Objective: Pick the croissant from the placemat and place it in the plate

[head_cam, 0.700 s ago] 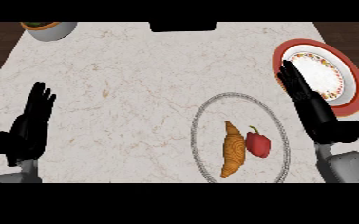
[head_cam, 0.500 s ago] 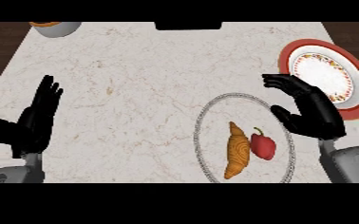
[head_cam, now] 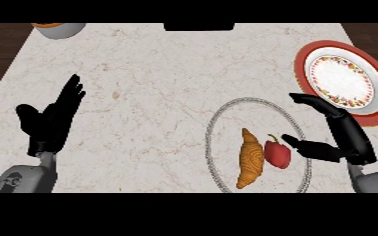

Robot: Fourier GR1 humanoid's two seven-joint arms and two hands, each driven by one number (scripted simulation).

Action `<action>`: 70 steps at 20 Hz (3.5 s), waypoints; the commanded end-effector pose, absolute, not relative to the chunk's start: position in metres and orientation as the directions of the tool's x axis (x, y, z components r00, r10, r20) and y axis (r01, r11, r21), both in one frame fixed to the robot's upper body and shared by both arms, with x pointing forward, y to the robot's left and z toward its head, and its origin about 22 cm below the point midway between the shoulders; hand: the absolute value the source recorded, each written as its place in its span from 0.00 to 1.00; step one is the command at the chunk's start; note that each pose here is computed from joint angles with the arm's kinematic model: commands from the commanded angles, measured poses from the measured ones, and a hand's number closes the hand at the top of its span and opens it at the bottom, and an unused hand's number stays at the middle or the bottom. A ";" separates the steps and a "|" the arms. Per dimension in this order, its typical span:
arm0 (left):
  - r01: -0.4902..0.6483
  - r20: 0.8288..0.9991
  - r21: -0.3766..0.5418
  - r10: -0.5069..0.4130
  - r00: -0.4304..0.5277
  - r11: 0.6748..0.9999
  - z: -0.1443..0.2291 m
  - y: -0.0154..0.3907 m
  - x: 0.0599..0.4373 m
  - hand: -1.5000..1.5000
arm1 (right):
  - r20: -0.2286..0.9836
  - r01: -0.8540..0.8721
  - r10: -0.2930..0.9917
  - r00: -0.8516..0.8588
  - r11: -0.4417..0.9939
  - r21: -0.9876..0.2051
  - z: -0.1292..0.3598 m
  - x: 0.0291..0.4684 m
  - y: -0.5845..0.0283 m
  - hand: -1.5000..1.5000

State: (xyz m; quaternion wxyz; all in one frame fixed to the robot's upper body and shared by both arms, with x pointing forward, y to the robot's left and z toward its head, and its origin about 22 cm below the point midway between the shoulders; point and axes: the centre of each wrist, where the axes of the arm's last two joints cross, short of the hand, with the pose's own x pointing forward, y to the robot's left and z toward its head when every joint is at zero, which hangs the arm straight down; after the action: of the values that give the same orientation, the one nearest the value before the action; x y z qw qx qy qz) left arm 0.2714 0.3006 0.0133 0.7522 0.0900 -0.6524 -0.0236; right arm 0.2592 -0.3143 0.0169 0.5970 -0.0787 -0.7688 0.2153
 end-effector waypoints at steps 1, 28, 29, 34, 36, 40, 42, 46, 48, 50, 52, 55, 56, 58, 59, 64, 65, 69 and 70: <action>-0.042 0.974 0.167 -0.158 0.164 0.985 0.022 0.287 0.267 0.50 | 0.873 -0.216 0.392 -0.290 0.862 -0.459 -0.025 0.223 -0.320 0.00; -0.051 0.972 0.171 -0.160 0.174 0.984 0.018 0.283 0.280 0.50 | 0.422 -0.463 0.888 -0.186 0.300 -0.834 0.061 0.235 -0.235 0.00; -0.034 0.974 0.169 -0.161 0.162 0.985 0.032 0.278 0.283 0.50 | 0.384 -0.490 0.902 -0.196 0.249 -0.835 0.060 0.240 -0.230 0.00; -0.049 0.972 0.166 -0.155 0.174 0.985 0.010 0.291 0.274 0.50 | 0.333 -0.537 0.923 -0.194 0.184 -0.823 0.046 0.249 -0.227 0.00; -0.039 0.972 0.167 -0.158 0.172 0.985 0.021 0.293 0.271 0.50 | 0.334 -0.544 0.926 -0.178 0.190 -0.817 0.037 0.237 -0.229 0.00; -0.046 0.976 0.170 -0.162 0.149 0.984 0.012 0.295 0.291 0.50 | 0.325 -0.588 0.929 -0.179 0.163 -0.792 0.021 0.259 -0.209 0.00; -0.038 0.975 0.173 -0.166 0.150 0.984 0.011 0.290 0.275 0.50 | 0.315 -0.572 0.933 -0.176 0.163 -0.804 0.035 0.250 -0.199 0.00; -0.036 0.971 0.167 -0.159 0.176 0.985 0.013 0.301 0.281 0.50 | 0.284 -0.563 0.943 -0.176 0.141 -0.815 0.043 0.245 -0.215 0.00; -0.045 0.974 0.167 -0.157 0.162 0.985 0.009 0.294 0.283 0.50 | 0.285 -0.563 0.942 -0.176 0.141 -0.814 0.004 0.260 -0.200 0.00; -0.038 0.971 0.171 -0.162 0.173 0.985 0.018 0.289 0.301 0.50 | 0.260 -0.563 0.949 -0.178 0.119 -0.818 0.013 0.266 -0.210 0.00; -0.032 0.970 0.169 -0.160 0.180 0.985 0.013 0.295 0.283 0.50 | 0.252 -0.575 0.952 -0.172 0.111 -0.810 0.024 0.268 -0.196 0.00; -0.051 0.976 0.170 -0.161 0.148 0.984 0.020 0.276 0.276 0.50 | 0.225 -0.602 0.954 -0.196 0.063 -0.796 0.010 0.260 -0.192 0.00; -0.053 0.972 0.177 -0.166 0.164 0.983 0.020 0.284 0.281 0.50 | 0.204 -0.615 0.958 -0.201 0.038 -0.788 0.004 0.261 -0.191 0.00; -0.048 0.972 0.181 -0.171 0.163 0.982 0.021 0.302 0.275 0.50 | 0.229 -0.643 0.943 -0.243 0.020 -0.766 0.000 0.262 -0.194 1.00; -0.056 0.973 0.182 -0.171 0.157 0.982 0.028 0.294 0.280 0.50 | 0.219 -0.663 0.939 -0.267 -0.014 -0.749 -0.010 0.256 -0.193 1.00; -0.035 0.974 0.162 -0.154 0.163 0.986 0.019 0.297 0.275 0.50 | 0.283 -0.635 0.907 -0.310 0.024 -0.772 -0.013 0.257 -0.178 1.00; -0.051 0.973 0.172 -0.161 0.163 0.984 0.023 0.296 0.282 0.50 | 0.284 -0.641 0.910 -0.302 0.027 -0.767 -0.012 0.251 -0.201 1.00; -0.042 0.970 0.181 -0.171 0.170 0.983 0.019 0.284 0.284 0.50 | 0.310 -0.623 0.901 -0.305 0.058 -0.780 -0.016 0.260 -0.175 1.00; -0.049 0.971 0.172 -0.161 0.177 0.984 0.012 0.288 0.277 0.50 | 0.297 -0.590 0.906 -0.301 0.067 -0.804 -0.008 0.241 -0.168 1.00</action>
State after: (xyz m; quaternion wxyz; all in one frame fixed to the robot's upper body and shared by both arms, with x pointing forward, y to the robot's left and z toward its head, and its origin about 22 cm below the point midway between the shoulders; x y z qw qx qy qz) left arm 0.2809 0.2888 0.0175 0.7604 0.0805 -0.6434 -0.0375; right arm 0.2600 -0.1868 -0.0001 0.5612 -0.1936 -0.4537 0.6647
